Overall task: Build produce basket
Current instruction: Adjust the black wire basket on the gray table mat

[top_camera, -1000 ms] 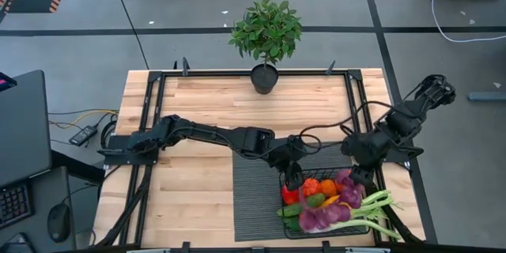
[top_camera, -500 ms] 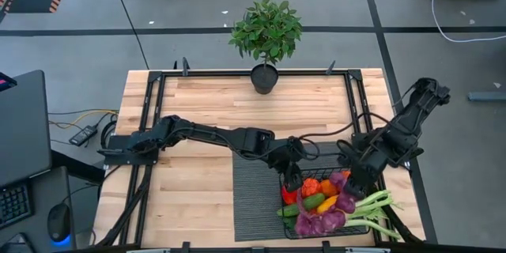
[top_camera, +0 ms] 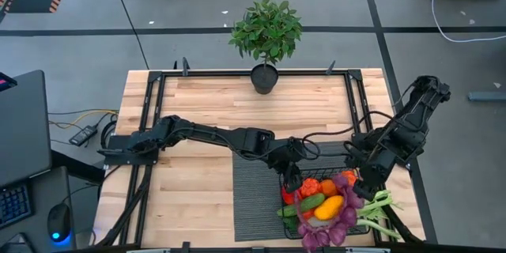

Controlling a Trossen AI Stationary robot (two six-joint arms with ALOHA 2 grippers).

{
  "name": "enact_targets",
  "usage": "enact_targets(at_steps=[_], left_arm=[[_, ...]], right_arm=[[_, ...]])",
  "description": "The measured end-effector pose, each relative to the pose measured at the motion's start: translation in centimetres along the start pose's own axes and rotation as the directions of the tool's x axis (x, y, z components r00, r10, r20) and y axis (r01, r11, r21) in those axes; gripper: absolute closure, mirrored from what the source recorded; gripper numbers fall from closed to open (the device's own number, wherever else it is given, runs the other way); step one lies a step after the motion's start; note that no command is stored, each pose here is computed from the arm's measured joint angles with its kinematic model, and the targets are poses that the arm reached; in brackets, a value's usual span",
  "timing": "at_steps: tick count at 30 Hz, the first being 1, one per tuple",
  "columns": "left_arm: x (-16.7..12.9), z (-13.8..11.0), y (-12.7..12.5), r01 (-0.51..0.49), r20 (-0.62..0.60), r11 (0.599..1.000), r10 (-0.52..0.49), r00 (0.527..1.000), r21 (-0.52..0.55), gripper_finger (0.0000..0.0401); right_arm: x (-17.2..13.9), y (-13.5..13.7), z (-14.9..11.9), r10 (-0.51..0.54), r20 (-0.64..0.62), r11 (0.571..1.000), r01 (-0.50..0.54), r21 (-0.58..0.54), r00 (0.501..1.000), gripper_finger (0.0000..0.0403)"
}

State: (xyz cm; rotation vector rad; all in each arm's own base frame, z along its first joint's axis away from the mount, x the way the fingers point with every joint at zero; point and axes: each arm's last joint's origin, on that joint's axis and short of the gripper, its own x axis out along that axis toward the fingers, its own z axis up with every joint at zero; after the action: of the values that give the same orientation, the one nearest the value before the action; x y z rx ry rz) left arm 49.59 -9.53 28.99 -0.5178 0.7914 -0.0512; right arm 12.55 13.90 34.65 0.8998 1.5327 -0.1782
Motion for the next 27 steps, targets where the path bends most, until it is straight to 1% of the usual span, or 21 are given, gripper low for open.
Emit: enact_targets(at_steps=[4,7,9,14,18,22,25,27], left_arm=[[0.0,-0.2,0.1,-0.010,-0.016,1.000,0.010,1.000,0.011,0.0266],[-0.1,-0.4,0.2,-0.026,-0.042,0.999,0.026,0.999,0.018,0.0266],[-0.4,-0.6,0.4,-0.045,-0.073,0.999,0.046,0.996,0.023,0.0266],[-2.0,-0.8,0.5,-0.070,-0.124,0.995,0.079,0.989,0.078,0.0270],[-3.7,-0.8,0.2,-0.040,-0.173,0.994,0.058,0.983,0.105,0.0269],[-4.5,-1.7,-0.1,-0.017,-0.272,0.997,0.039,0.962,0.080,0.0267],[-4.9,-2.9,-0.4,-0.022,-0.373,0.999,0.038,0.927,0.048,0.0266],[-4.8,-3.5,-0.7,-0.030,-0.408,0.998,0.052,0.912,0.059,0.0266]], right_arm=[[-0.6,-0.5,-0.4,0.018,-0.020,0.999,-0.017,0.043,1.000,0.0089],[-0.9,-0.7,-0.5,0.032,-0.020,0.997,-0.031,0.066,0.999,0.0083],[-1.0,-0.7,-0.5,0.039,-0.020,0.997,-0.037,0.067,0.999,0.0084],[-1.0,-0.7,-0.5,0.045,-0.017,0.997,-0.044,0.065,0.999,0.0092],[-1.0,-0.5,-0.4,0.066,0.004,0.996,-0.066,0.052,0.998,0.0099],[-1.0,-0.2,-0.2,0.095,0.064,0.995,-0.097,0.029,0.993,0.0105],[-1.1,-0.1,0.0,0.106,0.138,0.994,-0.110,0.018,0.985,0.0108],[-1.1,-0.1,0.1,0.106,0.194,0.994,-0.111,0.016,0.975,0.0110]])
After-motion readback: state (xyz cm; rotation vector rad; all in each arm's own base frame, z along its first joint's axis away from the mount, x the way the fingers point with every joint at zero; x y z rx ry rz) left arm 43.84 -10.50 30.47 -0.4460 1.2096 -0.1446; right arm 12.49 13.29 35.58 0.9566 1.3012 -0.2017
